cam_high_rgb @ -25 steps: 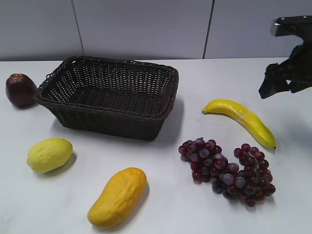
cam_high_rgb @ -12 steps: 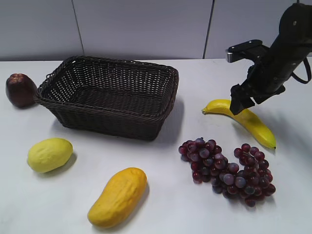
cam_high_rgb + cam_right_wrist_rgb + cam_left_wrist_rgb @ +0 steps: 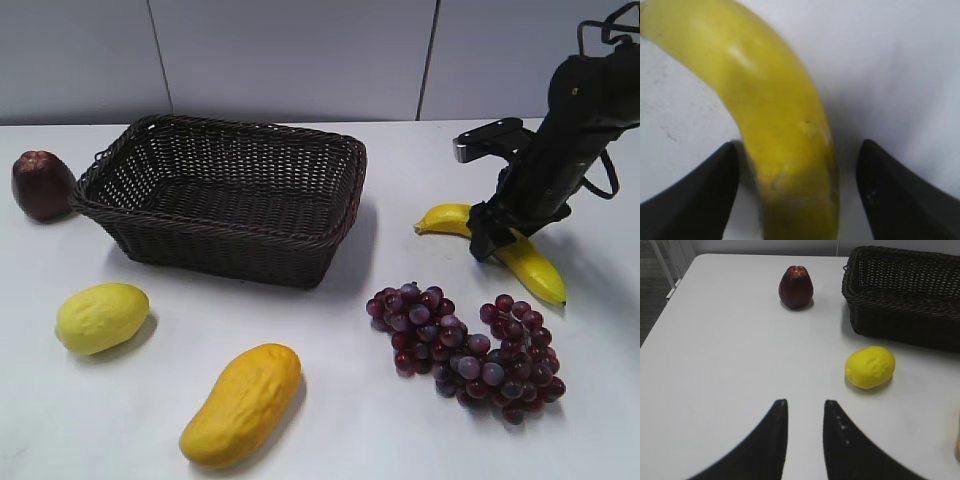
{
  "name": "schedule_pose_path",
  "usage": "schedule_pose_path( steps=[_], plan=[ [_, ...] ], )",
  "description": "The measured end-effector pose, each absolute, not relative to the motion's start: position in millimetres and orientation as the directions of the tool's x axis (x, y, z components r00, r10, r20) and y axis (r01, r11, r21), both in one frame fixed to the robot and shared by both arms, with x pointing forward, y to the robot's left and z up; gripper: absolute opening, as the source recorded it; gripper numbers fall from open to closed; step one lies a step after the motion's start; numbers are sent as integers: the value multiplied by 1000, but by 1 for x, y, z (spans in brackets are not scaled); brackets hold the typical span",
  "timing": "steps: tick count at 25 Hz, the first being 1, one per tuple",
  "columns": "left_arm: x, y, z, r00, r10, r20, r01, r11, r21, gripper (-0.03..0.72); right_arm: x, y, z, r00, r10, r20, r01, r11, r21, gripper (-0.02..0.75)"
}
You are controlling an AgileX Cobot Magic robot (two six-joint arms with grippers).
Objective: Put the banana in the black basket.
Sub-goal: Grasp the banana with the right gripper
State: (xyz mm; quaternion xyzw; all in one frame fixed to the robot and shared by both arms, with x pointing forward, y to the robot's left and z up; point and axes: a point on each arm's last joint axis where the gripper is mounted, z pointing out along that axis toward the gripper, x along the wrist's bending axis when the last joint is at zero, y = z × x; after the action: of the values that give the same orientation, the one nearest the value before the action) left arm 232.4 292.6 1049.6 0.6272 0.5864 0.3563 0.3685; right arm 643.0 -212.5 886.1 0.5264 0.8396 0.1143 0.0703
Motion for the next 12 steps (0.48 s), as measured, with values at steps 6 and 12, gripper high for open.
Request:
schedule_pose_path(
  steps=[6,12],
  plan=[
    [232,293,1050,58,998,15,473,-41,880,239,643,-213,886,-427,904,6,873,411,262,342],
    [232,293,1050,58,998,15,473,-41,880,239,649,-210,903,-437,899,28,881,421,217,342]
  ],
)
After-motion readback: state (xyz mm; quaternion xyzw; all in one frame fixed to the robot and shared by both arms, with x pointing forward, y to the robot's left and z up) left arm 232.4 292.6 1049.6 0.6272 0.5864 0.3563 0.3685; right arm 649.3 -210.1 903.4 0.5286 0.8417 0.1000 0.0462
